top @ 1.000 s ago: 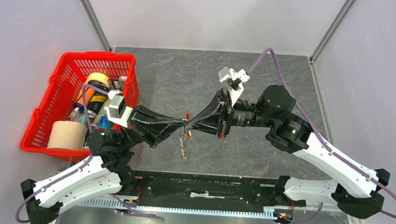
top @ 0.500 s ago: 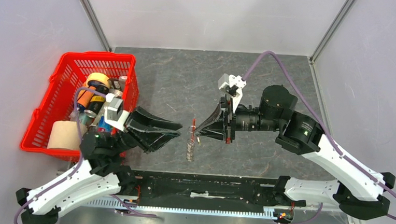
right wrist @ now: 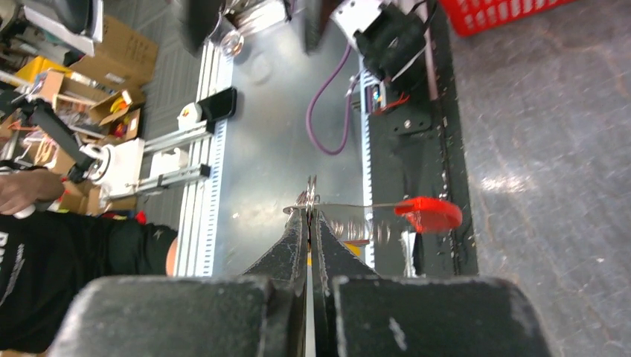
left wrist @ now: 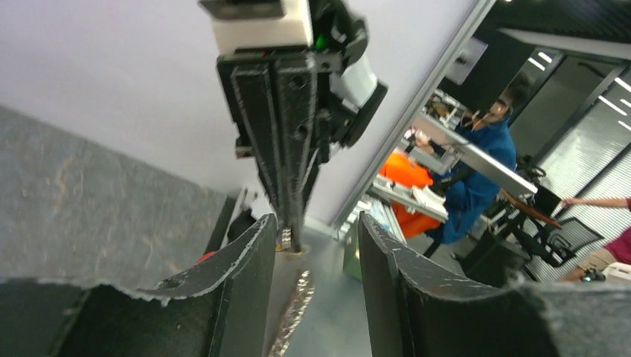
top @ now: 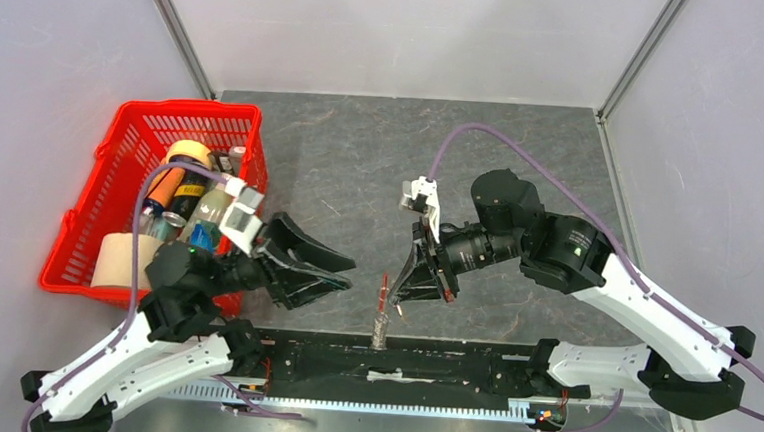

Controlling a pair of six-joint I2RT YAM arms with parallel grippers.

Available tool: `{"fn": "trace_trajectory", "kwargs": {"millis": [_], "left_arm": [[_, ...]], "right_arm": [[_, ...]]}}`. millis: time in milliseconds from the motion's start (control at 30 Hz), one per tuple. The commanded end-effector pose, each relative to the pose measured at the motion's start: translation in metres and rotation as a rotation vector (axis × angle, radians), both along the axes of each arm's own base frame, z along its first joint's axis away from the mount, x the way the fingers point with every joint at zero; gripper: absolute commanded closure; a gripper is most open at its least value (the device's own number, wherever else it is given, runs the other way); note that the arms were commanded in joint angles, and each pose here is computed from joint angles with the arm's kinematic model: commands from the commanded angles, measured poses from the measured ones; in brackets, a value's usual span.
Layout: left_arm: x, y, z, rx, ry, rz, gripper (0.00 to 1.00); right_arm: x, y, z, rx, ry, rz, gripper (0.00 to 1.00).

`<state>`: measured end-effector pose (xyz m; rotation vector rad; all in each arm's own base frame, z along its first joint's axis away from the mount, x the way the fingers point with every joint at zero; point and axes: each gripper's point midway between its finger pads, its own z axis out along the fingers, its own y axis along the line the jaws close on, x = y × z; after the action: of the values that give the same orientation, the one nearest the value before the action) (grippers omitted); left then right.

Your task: Put the keys on the keyring

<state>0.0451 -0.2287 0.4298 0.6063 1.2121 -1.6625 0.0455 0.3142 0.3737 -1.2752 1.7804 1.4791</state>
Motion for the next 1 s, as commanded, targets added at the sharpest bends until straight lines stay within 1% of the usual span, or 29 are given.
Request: {"fn": "trace_trajectory", "kwargs": {"millis": [0,200,433,767,967], "left_arm": [[0.001,-0.018,-0.033,0.148,0.060,-0.065,0.48],[0.000,-0.032,-0.064,0.256,0.116,-0.135,0.44],[-0.006,-0.038,-0.079,0.304,0.146,-0.197,0.45],[-0.005,-0.048,-0.104,0.370,0.197,-0.240,0.49],[-0.005,-0.050,-0.103,0.372,0.190,-0.253,0.54]], "right_arm": [[-0.024,-0.012,0.003,-0.002,0.045,0.114,1.00],[-0.020,-0.013,-0.020,-0.092,0.072,0.089,1.00],[-0.012,-0.008,-0.050,-0.178,0.098,0.063,1.00],[-0.006,0.001,-0.054,-0.178,0.095,0.055,1.00],[-0.002,0.006,-0.056,-0.182,0.095,0.050,1.00]]}}
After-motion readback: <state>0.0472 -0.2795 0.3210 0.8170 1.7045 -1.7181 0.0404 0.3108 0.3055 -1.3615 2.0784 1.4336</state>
